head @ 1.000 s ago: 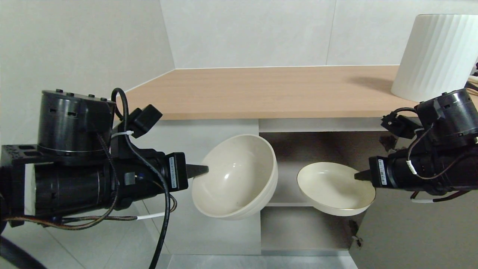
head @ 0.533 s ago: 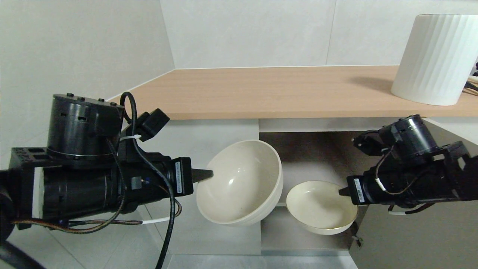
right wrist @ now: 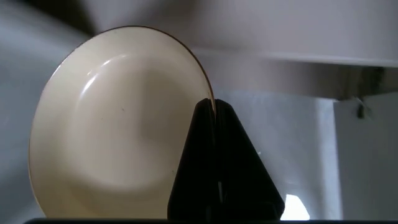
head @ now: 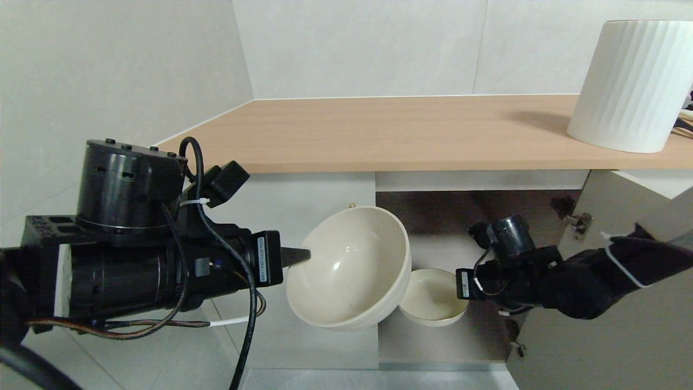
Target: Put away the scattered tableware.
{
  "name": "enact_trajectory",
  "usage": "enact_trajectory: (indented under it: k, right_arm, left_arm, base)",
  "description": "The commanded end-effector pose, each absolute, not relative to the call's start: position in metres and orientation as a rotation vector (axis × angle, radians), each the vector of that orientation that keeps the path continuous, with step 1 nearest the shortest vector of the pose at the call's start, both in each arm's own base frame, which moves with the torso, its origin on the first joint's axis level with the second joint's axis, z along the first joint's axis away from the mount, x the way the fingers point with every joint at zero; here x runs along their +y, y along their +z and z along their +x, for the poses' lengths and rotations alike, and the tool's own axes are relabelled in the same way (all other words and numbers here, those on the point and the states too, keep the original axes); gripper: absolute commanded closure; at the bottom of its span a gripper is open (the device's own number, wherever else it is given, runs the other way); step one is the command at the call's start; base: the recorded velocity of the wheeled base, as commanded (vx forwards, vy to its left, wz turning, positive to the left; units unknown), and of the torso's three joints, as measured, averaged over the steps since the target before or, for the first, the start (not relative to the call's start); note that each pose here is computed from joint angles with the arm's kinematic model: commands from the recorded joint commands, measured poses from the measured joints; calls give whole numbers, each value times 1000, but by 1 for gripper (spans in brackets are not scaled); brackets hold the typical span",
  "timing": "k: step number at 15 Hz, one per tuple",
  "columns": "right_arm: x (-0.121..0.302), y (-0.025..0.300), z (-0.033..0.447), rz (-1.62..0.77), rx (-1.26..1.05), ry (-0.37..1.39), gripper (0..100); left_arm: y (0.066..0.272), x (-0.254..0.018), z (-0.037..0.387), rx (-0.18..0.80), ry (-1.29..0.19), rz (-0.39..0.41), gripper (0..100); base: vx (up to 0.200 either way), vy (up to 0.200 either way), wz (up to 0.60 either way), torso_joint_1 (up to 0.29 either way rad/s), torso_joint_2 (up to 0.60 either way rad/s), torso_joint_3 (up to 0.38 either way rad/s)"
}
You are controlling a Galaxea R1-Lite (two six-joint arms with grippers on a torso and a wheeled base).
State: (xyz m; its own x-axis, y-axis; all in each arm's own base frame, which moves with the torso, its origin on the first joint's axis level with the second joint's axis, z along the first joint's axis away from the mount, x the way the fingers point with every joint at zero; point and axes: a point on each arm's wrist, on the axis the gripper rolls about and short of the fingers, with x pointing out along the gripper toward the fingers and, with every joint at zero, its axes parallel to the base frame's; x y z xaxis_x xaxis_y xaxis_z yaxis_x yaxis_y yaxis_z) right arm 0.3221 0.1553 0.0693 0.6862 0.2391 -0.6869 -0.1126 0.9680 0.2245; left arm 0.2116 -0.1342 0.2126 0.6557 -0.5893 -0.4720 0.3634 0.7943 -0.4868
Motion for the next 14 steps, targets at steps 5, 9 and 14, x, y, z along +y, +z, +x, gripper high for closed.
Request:
enact_trajectory:
  k: [5, 9, 14]
  right_arm:
    - [143, -8, 380, 220, 731, -26, 100]
    - [137, -18, 404, 243, 674, -130, 100]
    - [138, -25, 424, 242, 622, -180, 100]
  left_arm:
    - [211, -136, 212, 665, -556, -368, 100]
    - [211, -138, 211, 670, -564, -364, 100]
    - [209, -139, 212, 676, -562, -360, 100]
  base:
    - [0, 0, 0, 0, 0, 0]
    - [0, 0, 0, 0, 0, 0]
    - [0, 0, 0, 0, 0, 0]
